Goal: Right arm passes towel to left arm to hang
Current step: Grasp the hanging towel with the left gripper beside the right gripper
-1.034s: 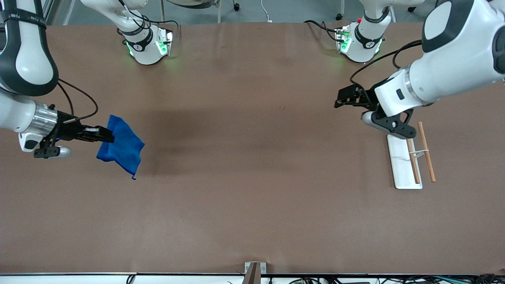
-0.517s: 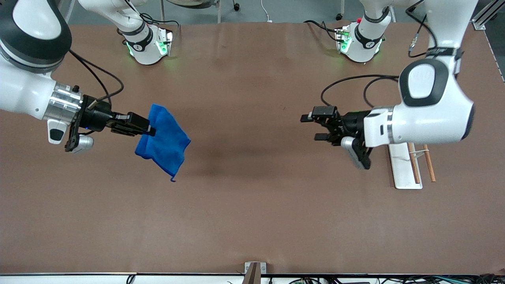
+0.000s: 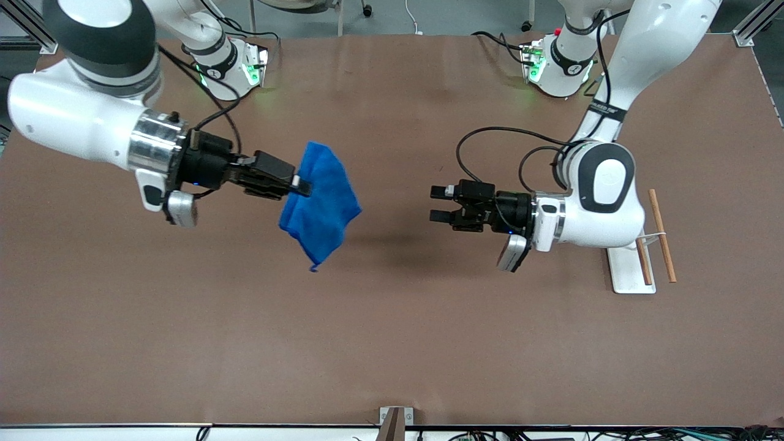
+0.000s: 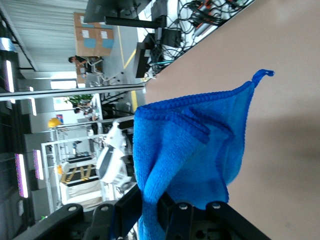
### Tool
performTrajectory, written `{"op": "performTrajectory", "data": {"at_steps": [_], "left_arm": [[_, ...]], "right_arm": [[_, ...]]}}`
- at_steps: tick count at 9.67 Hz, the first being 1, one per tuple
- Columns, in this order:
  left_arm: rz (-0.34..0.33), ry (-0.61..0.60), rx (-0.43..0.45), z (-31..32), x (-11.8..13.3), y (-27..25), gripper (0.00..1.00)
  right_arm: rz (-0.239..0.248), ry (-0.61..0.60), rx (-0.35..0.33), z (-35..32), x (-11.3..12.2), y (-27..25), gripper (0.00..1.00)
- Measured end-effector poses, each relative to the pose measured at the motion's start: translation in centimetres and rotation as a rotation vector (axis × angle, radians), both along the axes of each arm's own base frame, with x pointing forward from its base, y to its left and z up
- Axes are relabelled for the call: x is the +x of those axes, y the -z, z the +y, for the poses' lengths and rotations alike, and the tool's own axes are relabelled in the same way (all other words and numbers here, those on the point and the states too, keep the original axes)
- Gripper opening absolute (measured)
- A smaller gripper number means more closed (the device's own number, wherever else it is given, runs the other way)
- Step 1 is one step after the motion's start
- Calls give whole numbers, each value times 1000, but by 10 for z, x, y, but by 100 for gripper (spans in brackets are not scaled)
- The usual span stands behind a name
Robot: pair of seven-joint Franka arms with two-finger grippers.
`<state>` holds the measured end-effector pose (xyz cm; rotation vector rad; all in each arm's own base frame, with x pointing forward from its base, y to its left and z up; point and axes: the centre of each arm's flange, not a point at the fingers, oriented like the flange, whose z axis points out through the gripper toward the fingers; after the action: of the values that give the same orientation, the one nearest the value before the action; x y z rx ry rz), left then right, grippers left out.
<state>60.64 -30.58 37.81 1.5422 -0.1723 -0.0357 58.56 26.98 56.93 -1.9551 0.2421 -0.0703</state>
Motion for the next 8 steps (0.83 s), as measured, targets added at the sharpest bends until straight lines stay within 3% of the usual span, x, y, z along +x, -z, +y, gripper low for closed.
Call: {"op": "performTrajectory", "data": {"at_steps": [3, 8], "left_arm": [[104, 35, -163, -20, -10, 21, 100], [413, 122, -180, -7, -6, 5, 100]], "right_arm": [[28, 53, 109, 49, -10, 2, 14], [30, 51, 127, 71, -12, 2, 14]]}}
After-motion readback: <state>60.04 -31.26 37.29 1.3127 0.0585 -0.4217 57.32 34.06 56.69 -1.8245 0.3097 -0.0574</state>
